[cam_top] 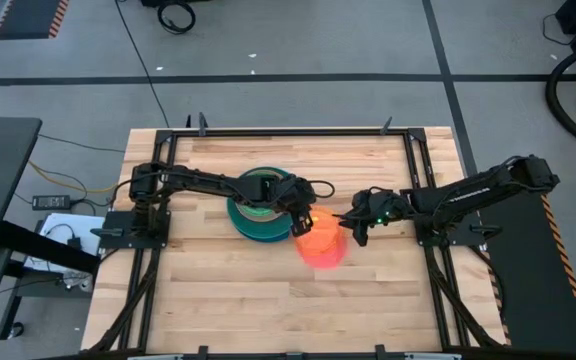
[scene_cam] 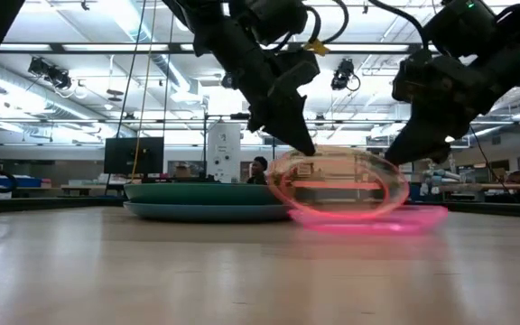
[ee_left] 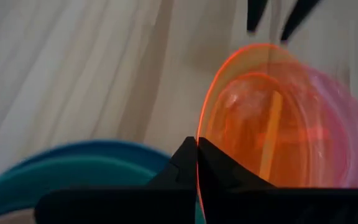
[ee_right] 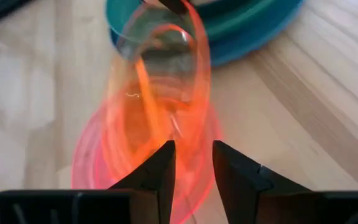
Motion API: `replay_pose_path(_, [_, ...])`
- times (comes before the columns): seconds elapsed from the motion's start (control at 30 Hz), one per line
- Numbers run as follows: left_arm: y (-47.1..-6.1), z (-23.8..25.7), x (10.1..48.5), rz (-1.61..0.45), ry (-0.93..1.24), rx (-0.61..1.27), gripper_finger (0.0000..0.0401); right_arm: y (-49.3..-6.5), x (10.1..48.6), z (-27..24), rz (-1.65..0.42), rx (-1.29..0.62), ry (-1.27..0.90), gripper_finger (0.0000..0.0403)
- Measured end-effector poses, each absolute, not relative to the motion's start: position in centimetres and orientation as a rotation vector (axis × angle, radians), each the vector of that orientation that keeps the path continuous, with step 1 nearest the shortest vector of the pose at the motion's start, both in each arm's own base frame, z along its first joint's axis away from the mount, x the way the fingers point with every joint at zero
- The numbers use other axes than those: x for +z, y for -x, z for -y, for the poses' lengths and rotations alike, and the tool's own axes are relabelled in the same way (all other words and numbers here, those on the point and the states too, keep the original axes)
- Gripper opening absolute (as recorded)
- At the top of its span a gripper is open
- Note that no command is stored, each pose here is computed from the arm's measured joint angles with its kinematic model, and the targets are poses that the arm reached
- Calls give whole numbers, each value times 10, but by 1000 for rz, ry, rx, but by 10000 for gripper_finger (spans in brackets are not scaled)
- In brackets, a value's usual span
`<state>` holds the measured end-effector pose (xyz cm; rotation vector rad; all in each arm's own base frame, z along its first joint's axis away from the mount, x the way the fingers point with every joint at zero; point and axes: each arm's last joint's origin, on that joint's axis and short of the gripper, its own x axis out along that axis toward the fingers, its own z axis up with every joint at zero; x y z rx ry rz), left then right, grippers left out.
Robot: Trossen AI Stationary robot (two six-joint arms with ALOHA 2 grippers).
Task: Stack plastic plates
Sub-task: Stack the transparent orange plate on top of the transparent light-green plate
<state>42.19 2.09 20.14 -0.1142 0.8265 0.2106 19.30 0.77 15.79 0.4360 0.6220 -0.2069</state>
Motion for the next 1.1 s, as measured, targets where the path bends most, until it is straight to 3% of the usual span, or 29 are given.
replay_pose_path(0.53, [-384,-24,240,-945,87,304,8,-182,156,-5,-681,-298,-416,115])
replay_pose_path(1.1, [-345,-88,250,-1130,126,451,8,-184,151,-19,-695,-299,-402,115])
